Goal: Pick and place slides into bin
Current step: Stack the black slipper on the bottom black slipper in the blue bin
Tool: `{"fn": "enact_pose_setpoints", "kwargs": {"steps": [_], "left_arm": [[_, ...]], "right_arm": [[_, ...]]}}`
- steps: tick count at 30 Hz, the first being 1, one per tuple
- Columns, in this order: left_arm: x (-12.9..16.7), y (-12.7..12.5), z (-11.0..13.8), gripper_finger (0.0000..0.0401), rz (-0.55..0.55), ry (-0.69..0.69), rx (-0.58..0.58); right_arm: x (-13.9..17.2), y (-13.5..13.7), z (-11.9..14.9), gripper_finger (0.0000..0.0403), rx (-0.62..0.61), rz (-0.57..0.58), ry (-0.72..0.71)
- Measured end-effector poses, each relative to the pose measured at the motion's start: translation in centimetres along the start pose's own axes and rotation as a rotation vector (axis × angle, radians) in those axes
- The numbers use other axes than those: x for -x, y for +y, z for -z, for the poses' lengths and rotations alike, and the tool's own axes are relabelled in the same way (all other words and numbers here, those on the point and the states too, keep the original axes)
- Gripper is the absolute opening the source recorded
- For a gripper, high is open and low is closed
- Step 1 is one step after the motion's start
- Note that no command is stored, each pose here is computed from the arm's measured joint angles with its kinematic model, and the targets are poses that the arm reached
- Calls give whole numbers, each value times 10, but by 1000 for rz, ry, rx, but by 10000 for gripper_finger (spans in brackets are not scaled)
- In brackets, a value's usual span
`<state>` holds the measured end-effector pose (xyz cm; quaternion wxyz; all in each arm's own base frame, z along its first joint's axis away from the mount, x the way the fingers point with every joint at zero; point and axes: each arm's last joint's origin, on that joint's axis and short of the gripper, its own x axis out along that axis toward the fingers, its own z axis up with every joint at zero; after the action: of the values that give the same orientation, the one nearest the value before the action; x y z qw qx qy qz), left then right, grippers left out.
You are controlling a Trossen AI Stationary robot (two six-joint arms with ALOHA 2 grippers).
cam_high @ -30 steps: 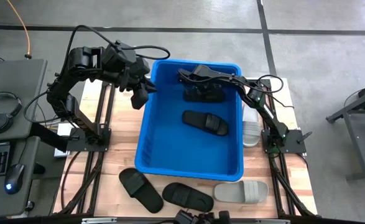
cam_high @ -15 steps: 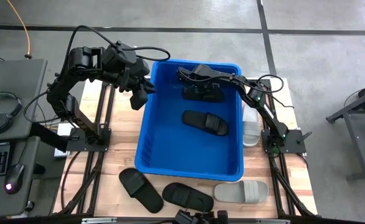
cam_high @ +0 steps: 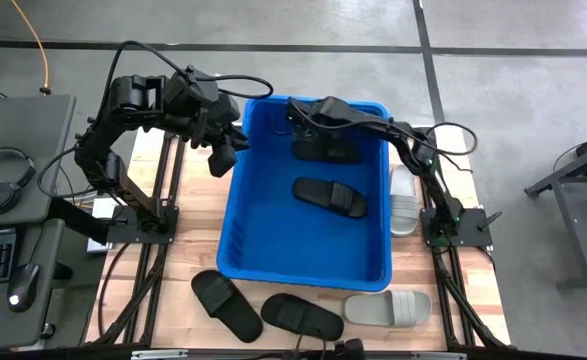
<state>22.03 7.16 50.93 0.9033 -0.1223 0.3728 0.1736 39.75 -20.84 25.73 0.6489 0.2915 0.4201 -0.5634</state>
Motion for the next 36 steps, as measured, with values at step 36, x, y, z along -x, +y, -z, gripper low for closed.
{"fn": "enact_pose_setpoints", "kwargs": {"steps": [36], "left_arm": [[69, -16, 34, 90, 75, -127, 474]], "right_arm": [[326, -145, 104, 198, 886, -934, -495]]}}
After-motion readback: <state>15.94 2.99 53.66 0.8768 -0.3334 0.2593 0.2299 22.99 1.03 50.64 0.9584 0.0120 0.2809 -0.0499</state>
